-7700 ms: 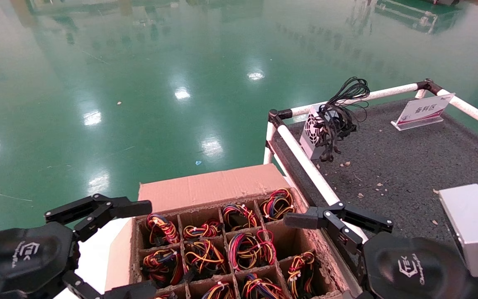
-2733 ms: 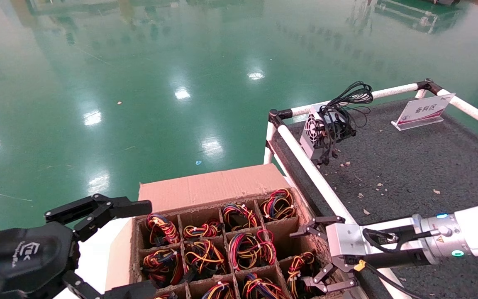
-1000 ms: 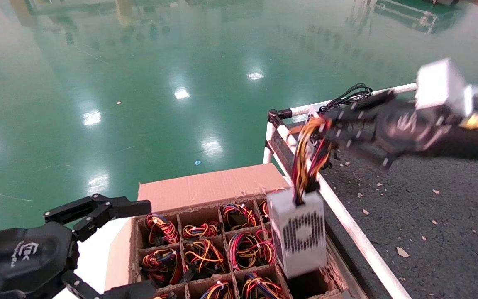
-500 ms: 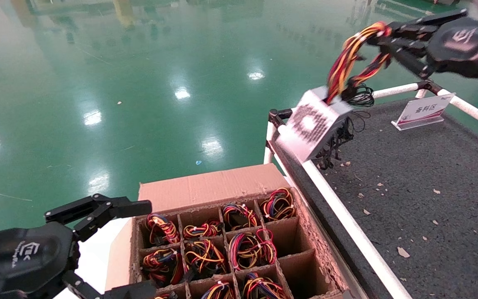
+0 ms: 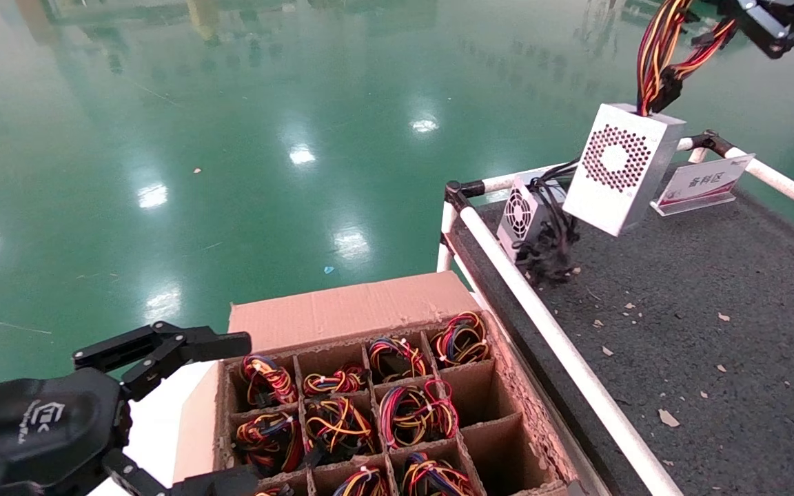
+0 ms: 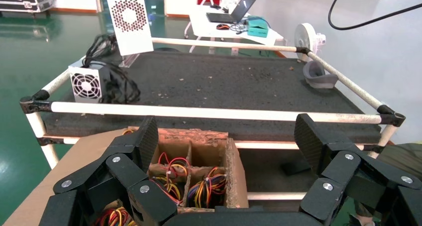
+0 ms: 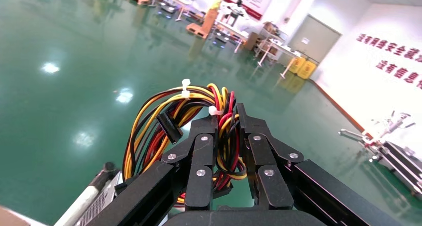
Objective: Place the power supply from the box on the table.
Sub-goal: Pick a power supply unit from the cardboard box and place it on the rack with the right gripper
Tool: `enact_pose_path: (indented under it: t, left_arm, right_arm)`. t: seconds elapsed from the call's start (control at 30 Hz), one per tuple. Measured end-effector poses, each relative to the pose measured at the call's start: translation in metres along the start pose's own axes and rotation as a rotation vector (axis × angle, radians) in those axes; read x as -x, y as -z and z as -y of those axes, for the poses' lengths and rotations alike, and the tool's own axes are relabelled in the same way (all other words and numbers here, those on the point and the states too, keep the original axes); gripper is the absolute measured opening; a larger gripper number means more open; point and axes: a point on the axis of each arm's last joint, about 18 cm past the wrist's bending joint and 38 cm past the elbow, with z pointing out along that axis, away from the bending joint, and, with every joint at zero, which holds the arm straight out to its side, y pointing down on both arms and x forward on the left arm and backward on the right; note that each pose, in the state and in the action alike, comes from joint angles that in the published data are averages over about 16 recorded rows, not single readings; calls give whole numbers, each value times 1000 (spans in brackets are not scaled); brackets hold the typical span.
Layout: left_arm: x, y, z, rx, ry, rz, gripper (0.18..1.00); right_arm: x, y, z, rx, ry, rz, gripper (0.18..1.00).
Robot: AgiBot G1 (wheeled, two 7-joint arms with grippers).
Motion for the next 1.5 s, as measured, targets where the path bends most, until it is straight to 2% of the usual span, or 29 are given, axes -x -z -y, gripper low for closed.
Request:
enact_pose_path:
  t: [0.2, 0.83, 1.23, 1.5]
  left_arm:
    - [0, 0, 0, 0, 0, 0, 1001]
    - [0, 0, 0, 0, 0, 0, 1001]
    - [0, 0, 0, 0, 0, 0, 1001]
    - [0, 0, 0, 0, 0, 0, 1001]
  right_arm:
    - [0, 2, -10, 20, -11, -14, 244]
    - [11, 17, -33, 63, -4, 27, 244]
    - [13, 35, -56, 128, -2, 36, 243]
    - [23, 37, -74, 175, -13, 55, 243]
